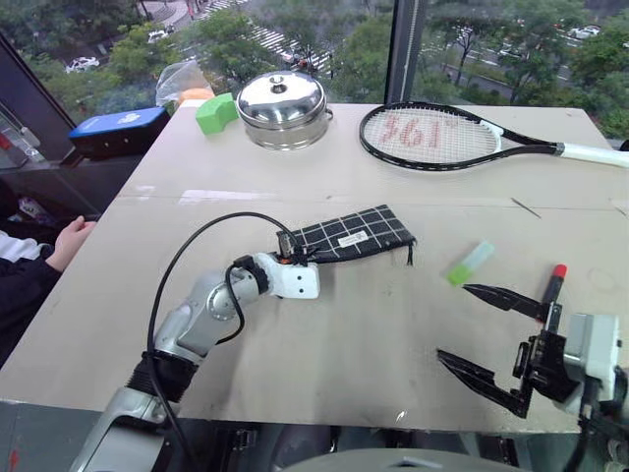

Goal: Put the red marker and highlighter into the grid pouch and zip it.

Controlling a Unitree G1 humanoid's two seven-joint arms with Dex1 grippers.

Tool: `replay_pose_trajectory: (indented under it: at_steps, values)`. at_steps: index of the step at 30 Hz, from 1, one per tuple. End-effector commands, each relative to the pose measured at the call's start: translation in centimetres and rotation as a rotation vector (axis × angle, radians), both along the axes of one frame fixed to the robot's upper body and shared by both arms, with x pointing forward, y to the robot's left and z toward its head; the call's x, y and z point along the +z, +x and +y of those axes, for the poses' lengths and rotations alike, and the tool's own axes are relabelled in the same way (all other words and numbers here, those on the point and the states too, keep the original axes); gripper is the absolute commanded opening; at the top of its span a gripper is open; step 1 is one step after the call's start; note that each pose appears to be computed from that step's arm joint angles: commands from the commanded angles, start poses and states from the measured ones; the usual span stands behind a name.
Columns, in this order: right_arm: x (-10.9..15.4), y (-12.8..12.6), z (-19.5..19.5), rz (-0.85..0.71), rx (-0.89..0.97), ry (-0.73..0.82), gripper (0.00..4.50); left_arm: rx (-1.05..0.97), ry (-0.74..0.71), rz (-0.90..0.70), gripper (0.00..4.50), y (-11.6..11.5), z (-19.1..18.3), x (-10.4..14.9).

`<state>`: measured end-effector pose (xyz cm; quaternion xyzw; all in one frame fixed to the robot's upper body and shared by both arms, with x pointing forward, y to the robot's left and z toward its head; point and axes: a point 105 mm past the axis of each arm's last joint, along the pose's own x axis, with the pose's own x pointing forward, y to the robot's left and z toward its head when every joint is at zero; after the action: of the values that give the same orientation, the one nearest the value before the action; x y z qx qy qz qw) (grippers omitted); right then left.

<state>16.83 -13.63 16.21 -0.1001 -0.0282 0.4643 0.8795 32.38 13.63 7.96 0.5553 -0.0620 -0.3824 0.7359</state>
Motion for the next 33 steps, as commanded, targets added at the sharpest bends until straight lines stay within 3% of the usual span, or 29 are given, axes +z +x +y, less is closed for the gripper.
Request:
replay_pose_trajectory:
  at_steps: [1, 4, 6, 10, 13, 21, 22, 24, 27, 33]
  values:
    - [-0.8, 1.9, 0.8, 0.057, -0.115, -0.038, 4.50, -0.004, -0.093, 0.142, 0.05, -1.4, -0.6, -0.7]
    - [-2.6, 5.2, 0.2, 0.122, -0.318, -0.155, 4.50, -0.003, -0.144, 0.158, 0.05, -1.5, -0.8, 0.9]
    - [-3.3, 6.8, 1.5, 0.270, -0.294, -0.050, 4.50, -0.002, -0.168, 0.156, 0.05, -1.6, -1.0, 1.7]
    - [-3.1, 11.1, 1.8, 0.371, -0.441, 0.042, 4.50, -0.002, -0.201, 0.160, 0.05, -1.6, -1.5, 2.5]
    - [-3.5, 12.7, 1.8, 0.481, -0.499, 0.093, 4.50, 0.006, -0.207, 0.160, 0.05, -1.7, -1.6, 2.6]
    - [-3.8, 13.5, 1.6, 0.582, -0.527, 0.083, 4.50, 0.038, -0.223, 0.166, 0.05, -1.9, -1.3, 1.8]
    - [-4.0, 13.4, 1.6, 0.589, -0.530, 0.076, 4.11, 0.039, -0.224, 0.167, 0.00, -1.9, -1.3, 1.7]
    - [-4.3, 13.3, 1.6, 0.608, -0.537, 0.076, 3.83, 0.039, -0.226, 0.167, 0.00, -1.8, -1.3, 1.5]
    - [-4.7, 13.0, 1.9, 0.655, -0.526, 0.118, 2.65, 0.039, -0.228, 0.164, 0.00, -1.7, -1.3, 1.5]
    - [-4.8, 13.1, 1.7, 0.774, -0.559, 0.311, 2.65, 0.032, -0.229, 0.162, 0.00, -1.9, -1.6, 1.5]
